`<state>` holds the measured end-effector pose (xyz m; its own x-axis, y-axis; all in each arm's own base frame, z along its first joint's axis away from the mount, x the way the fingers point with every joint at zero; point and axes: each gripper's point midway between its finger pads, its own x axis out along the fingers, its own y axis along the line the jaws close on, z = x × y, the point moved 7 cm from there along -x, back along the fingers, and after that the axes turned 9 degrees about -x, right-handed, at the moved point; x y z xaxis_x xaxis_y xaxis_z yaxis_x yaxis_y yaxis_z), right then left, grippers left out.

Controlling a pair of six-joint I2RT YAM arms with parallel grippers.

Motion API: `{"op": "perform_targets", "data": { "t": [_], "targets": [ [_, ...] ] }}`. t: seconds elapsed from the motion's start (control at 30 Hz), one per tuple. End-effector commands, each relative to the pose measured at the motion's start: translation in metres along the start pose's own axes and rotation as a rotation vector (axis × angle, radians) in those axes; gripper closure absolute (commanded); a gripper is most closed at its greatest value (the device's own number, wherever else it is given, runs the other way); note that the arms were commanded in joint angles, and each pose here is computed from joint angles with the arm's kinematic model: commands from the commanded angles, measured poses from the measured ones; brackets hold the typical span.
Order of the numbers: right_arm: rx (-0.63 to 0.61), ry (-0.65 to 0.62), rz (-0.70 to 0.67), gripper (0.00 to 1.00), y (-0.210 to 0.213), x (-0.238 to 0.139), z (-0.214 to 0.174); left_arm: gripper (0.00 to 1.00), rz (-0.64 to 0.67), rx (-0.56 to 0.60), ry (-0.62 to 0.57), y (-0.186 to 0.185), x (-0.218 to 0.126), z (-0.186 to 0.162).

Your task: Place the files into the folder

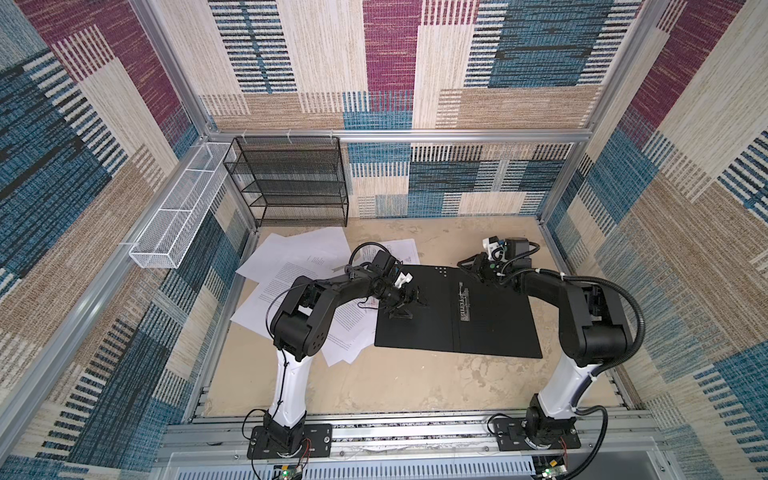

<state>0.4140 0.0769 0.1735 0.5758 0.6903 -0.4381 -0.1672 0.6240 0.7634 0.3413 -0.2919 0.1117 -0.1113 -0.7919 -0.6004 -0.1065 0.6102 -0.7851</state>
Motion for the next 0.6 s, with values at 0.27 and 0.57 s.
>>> {"op": "perform_targets", "data": {
  "t": [0.27,0.57],
  "targets": [
    [0.084,0.040,-0.495,0.00,-0.043,-0.066,-0.077,0.14,0.366,0.014,-0.329,-0.023,-0.114,-0.039],
    [0.225,-0.014,-0.802,0.00,-0.085,-0.093,-0.121,0.08,0.450,-0.120,-0.437,0.028,-0.156,-0.041]
  ]
}}
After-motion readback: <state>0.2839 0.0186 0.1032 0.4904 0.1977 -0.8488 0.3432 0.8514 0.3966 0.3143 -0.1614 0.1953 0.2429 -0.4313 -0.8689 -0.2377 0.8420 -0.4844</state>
